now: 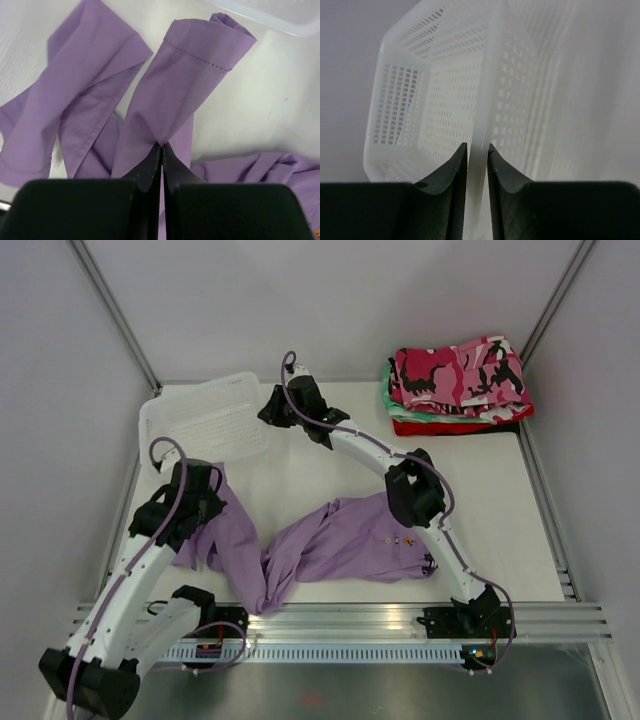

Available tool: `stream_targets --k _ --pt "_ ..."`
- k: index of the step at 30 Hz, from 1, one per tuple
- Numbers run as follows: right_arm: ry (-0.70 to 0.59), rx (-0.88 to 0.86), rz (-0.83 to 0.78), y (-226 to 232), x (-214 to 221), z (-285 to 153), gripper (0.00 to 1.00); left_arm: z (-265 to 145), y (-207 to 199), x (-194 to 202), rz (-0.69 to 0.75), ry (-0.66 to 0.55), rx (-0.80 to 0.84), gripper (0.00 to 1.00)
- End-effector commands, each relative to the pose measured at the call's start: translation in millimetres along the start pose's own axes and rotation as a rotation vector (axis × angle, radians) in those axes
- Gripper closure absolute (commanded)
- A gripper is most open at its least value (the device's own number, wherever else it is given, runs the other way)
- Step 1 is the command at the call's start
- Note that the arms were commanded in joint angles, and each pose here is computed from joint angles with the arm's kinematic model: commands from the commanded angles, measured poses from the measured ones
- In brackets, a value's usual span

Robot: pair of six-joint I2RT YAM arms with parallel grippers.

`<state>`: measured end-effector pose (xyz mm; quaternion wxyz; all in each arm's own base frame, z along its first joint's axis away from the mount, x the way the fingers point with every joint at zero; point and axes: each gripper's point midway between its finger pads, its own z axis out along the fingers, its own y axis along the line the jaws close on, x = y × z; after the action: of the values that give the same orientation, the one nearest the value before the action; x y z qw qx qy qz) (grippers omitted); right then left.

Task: Fold and stack the trousers
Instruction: Flatten the trousers out

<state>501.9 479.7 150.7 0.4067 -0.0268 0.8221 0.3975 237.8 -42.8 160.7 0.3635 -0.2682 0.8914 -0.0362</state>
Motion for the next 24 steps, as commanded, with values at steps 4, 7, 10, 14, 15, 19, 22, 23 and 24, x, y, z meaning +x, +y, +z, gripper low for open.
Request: stream_targets --k 4,7,10,14,15,19,22,23,24 --pt "-0.053 -0.034 -0.006 -16.6 -30.8 26.1 0.91 -5.4 39.2 4.6 -0.154 -0.007 -0.217 0.98" --pt "-0.09 0.02 0.077 -36.8 -30.5 26.8 1.0 -2.4 50.7 14.7 -0.197 0.012 -0.268 0.98" --pt "-0.139 0.075 0.144 -49.9 -34.6 30.0 1.0 2.4 61.7 23.0 -0.277 0.018 -0.308 0.98" --pt "-0.213 0.061 0.24 -48.5 -48.1 36.2 1.0 8.0 80.1 24.1 -0.386 0.0 -0.392 0.98" --pt "-0.225 0.061 0.285 -47.9 -48.9 37.1 1.0 9.5 81.4 22.9 -0.403 -0.001 -0.396 0.98" --pt "-0.285 0.043 0.326 -46.7 -60.1 41.6 1.0 20.1 75.4 10.7 -0.432 -0.004 -0.353 0.97" --pt "-0.303 0.059 0.338 -52.0 -60.2 47.0 1.0 28.9 75.6 6.8 -0.476 0.026 -0.353 0.96" --pt "-0.313 0.049 0.344 -50.9 -62.1 48.0 1.0 30.4 77.0 8.1 -0.479 0.045 -0.356 0.96" --pt "-0.304 0.053 0.349 -55.7 -55.8 52.5 1.0 31.4 76.8 8.4 -0.483 0.057 -0.359 0.96"
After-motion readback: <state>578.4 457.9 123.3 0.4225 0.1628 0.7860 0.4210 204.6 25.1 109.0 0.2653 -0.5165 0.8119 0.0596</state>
